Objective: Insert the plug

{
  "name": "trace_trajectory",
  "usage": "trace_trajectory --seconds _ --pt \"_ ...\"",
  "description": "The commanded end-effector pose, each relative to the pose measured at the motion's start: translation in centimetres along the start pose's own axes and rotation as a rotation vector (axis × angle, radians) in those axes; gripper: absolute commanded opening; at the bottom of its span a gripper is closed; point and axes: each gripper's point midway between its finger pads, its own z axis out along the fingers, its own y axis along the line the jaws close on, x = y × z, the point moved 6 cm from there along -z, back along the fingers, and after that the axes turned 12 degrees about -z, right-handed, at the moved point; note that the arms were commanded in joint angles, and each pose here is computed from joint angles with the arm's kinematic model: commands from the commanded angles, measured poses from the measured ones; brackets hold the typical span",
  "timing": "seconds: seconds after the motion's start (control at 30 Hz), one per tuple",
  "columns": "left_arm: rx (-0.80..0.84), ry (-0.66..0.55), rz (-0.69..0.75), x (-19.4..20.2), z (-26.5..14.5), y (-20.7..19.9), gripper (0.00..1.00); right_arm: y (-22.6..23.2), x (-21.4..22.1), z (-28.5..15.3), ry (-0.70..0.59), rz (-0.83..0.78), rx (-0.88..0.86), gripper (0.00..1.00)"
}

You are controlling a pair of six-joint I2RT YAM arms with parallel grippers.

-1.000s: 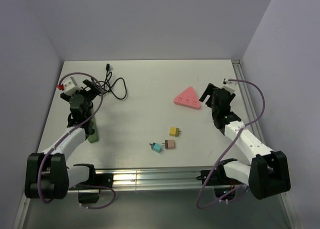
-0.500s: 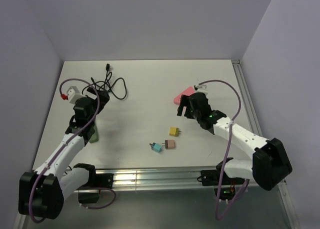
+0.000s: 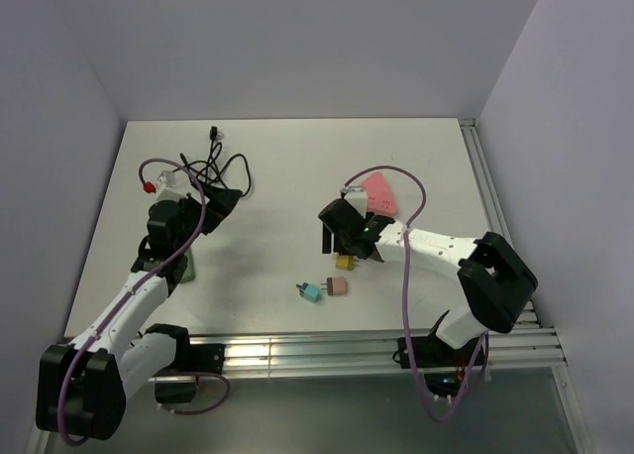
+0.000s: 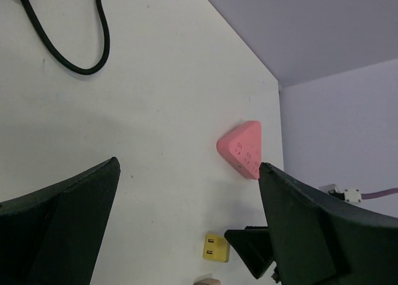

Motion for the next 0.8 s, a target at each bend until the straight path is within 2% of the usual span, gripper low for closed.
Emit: trace_trajectory --seconds 0.0,0.4,0.77 --pt "0.082 0.028 0.012 0.0 -0.5 -1.8 0.99 0.6 0.1 -0.4 -0.006 0.007 0.105 0.82" --pt "0.04 0.022 0.063 -0.5 -0.3 -2.4 0.88 1.2 2.8 0.1 0.043 0.003 0.105 0.77" --pt "0.03 0.026 0.091 -0.5 -0.5 -3.0 0.8 2.0 3.2 1.2 0.065 0.008 0.095 0.69"
